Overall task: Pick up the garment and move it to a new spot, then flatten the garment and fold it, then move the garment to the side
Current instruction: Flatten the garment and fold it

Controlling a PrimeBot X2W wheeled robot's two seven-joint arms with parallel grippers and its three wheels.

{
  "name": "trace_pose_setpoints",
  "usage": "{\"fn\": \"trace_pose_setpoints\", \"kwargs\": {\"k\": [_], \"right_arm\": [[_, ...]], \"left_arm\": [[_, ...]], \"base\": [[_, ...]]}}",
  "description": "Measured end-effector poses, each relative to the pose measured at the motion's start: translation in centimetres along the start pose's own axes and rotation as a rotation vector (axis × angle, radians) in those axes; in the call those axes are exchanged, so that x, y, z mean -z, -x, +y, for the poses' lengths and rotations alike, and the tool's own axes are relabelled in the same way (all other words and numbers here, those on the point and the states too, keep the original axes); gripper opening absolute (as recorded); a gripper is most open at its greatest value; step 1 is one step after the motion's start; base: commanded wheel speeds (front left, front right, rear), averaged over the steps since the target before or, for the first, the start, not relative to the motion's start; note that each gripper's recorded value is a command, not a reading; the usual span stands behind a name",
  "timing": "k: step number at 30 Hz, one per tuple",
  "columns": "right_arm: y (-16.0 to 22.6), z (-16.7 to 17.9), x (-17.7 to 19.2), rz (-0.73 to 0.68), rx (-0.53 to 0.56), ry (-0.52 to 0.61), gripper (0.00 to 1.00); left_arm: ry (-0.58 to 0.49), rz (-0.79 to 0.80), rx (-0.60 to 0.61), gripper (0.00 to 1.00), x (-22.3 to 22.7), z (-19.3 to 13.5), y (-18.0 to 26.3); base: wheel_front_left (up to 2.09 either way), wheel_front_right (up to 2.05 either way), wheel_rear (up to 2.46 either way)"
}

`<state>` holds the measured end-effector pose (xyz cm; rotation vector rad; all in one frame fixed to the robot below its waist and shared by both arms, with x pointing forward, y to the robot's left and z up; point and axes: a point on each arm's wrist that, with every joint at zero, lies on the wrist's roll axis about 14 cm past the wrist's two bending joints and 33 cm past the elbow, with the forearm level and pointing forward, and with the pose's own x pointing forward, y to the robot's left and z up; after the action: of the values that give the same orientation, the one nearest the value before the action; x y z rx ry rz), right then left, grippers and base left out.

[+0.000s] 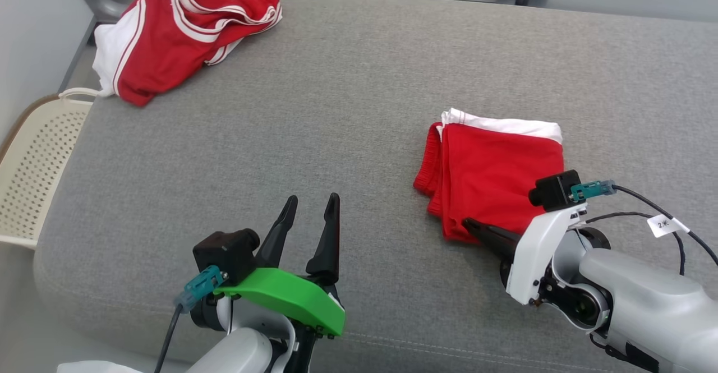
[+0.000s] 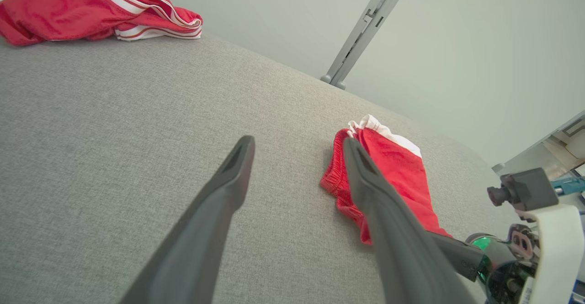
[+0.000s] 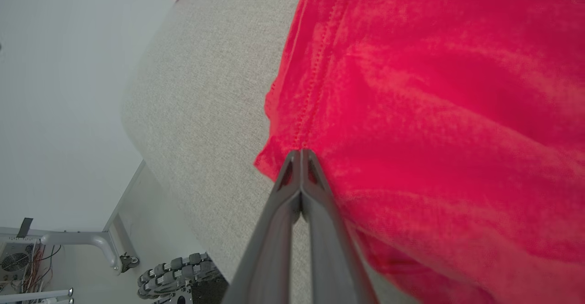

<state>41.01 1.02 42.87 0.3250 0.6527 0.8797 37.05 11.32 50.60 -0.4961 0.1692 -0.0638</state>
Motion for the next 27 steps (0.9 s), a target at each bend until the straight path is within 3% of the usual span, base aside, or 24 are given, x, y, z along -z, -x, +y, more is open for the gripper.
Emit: {"fn": "trace_pose_setpoints", "kwargs": {"k": [8,12,14,15,22,27], "right_arm": [[1.5,0.6,-3.2,-0.140,0.000,0.044,0.00],[3.4,-0.1,-5.7,-0.231,0.034,0.089,0.47],[4.5,-0.6,-6.8,-0.270,0.060,0.100,0.96],[5.0,-1.0,-7.2,-0.286,0.075,0.104,1.00],[8.8,-4.5,-9.0,-0.357,0.215,0.128,1.00],[10.3,-6.8,-8.2,-0.361,0.299,0.101,1.00]], "left_arm": [[-0.014,0.000,0.031,1.00,-0.1,-0.9,-0.2],[-0.014,0.003,0.051,1.00,-0.1,-1.5,0.1],[-0.016,0.004,0.057,1.00,0.0,-1.8,0.2],[-0.021,0.004,0.062,1.00,0.0,-1.9,0.2],[-0.050,-0.002,0.075,1.00,-0.2,-2.1,0.6],[-0.071,-0.019,0.061,1.00,-0.8,-1.5,0.9]], "base": [[0.00,0.00,0.00],[0.00,0.00,0.00],[0.00,0.00,0.00],[0.00,0.00,0.00],[0.00,0.00,0.00],[0.00,0.00,0.00]]}}
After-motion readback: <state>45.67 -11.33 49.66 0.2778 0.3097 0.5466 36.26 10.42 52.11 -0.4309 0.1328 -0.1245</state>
